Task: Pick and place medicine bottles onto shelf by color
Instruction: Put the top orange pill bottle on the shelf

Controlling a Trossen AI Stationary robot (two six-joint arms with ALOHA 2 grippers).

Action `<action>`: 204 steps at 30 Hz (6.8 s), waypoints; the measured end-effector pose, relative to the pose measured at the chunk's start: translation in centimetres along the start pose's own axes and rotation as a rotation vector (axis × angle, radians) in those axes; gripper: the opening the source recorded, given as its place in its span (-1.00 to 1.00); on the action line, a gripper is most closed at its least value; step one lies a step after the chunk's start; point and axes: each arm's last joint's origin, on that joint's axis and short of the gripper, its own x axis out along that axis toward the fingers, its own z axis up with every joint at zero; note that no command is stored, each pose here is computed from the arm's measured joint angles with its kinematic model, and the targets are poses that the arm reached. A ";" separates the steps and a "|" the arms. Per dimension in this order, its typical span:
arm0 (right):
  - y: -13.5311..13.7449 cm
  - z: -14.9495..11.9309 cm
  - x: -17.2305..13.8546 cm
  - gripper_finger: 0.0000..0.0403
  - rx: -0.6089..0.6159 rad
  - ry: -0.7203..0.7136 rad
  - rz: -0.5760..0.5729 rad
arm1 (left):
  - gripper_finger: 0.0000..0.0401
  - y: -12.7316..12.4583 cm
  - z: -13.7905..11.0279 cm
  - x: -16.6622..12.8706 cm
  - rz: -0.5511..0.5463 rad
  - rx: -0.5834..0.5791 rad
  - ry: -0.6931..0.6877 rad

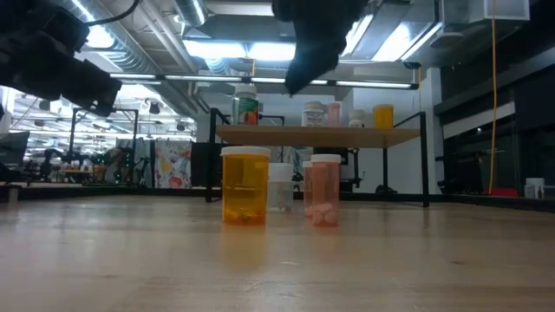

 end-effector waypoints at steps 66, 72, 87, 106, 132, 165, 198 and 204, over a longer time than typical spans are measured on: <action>-1.2 -3.4 11.1 0.35 -0.038 -0.014 -0.076 | -0.60 0.5 0.3 0.0 0.173 0.061 -0.038; -1.5 -3.5 11.5 0.35 -0.030 -0.008 -0.076 | -0.60 0.5 0.3 0.0 0.173 0.061 -0.038; -1.5 -3.6 11.5 0.35 -0.006 -0.001 -0.097 | -0.60 0.5 0.3 0.0 0.173 0.061 -0.037; -2.0 -4.9 11.3 0.35 0.657 0.021 -0.296 | -0.60 0.5 0.3 0.0 0.173 0.062 -0.037; -2.3 -7.3 12.1 0.36 0.521 0.257 -0.349 | -0.60 0.5 0.3 0.0 0.177 0.095 -0.035; 2.7 -7.8 7.4 0.36 0.923 0.250 -0.601 | -0.60 0.5 0.3 0.0 0.179 0.096 -0.034; 0.0 -11.2 10.5 0.36 0.990 0.384 -0.511 | -0.60 0.5 0.3 0.0 0.199 0.118 -0.037; -1.2 -9.6 10.5 0.36 0.981 0.413 -0.418 | -0.60 0.5 0.3 0.0 0.200 0.118 -0.037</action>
